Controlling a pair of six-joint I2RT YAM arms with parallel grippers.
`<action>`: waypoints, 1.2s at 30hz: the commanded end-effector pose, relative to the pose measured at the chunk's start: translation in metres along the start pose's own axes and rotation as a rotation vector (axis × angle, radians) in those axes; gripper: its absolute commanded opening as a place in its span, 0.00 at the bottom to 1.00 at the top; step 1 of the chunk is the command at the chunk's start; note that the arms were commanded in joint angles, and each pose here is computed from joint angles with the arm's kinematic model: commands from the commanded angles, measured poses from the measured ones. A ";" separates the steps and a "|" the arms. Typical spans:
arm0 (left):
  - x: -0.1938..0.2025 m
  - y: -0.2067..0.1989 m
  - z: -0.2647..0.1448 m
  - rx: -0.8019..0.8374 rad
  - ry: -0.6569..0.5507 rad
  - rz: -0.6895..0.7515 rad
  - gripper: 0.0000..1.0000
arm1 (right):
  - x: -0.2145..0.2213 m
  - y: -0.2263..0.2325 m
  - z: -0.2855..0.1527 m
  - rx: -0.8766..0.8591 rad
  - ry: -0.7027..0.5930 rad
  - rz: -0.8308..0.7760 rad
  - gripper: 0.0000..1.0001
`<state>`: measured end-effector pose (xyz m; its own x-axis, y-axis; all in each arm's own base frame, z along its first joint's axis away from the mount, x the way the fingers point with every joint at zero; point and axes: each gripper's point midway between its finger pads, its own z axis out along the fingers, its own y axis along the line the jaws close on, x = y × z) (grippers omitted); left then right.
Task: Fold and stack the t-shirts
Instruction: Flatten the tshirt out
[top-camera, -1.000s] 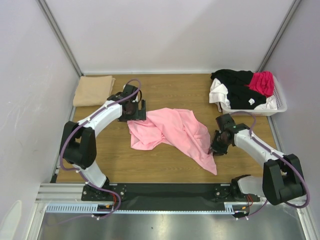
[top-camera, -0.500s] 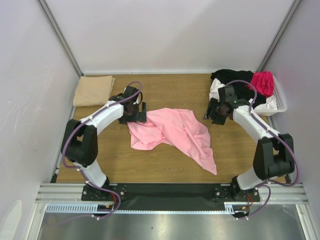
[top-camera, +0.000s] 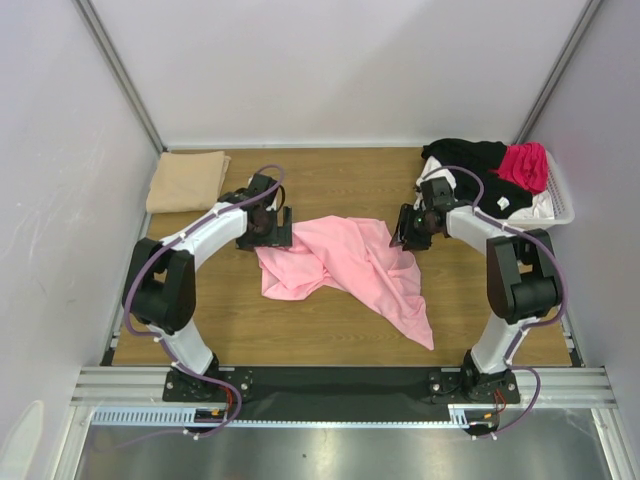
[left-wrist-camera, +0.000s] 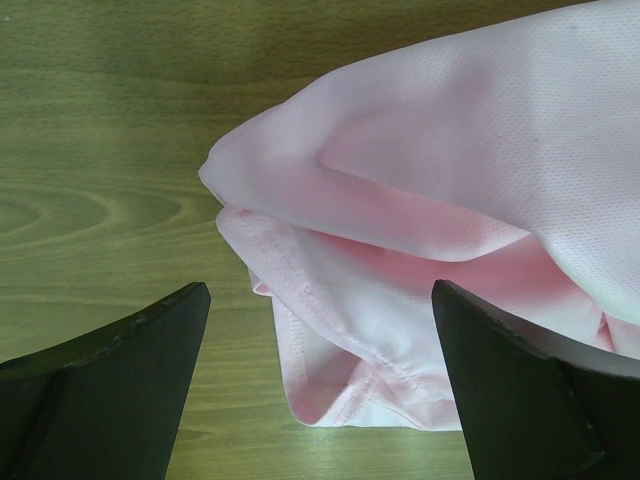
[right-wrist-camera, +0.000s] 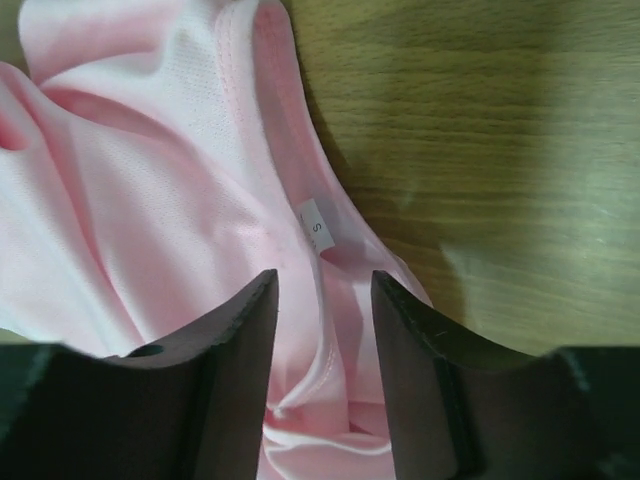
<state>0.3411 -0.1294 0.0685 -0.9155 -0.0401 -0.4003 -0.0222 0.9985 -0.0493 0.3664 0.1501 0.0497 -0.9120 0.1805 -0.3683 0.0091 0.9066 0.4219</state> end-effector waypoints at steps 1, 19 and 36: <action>-0.008 0.005 -0.003 -0.024 -0.014 0.000 1.00 | -0.009 0.017 0.004 -0.071 -0.020 -0.065 0.41; -0.003 0.011 0.008 -0.080 0.052 -0.055 1.00 | 0.026 0.143 -0.038 -0.489 0.011 -0.424 0.00; -0.006 0.007 0.015 -0.049 0.053 -0.103 1.00 | -0.017 0.052 -0.040 -0.206 -0.066 -0.141 0.50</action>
<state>0.3399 -0.1178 0.0504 -0.9404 -0.1060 -0.3232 -0.1117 0.9937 -0.0010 0.3488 0.1973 0.0872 -0.8964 -0.0010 -0.4433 -0.2603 0.8106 0.5245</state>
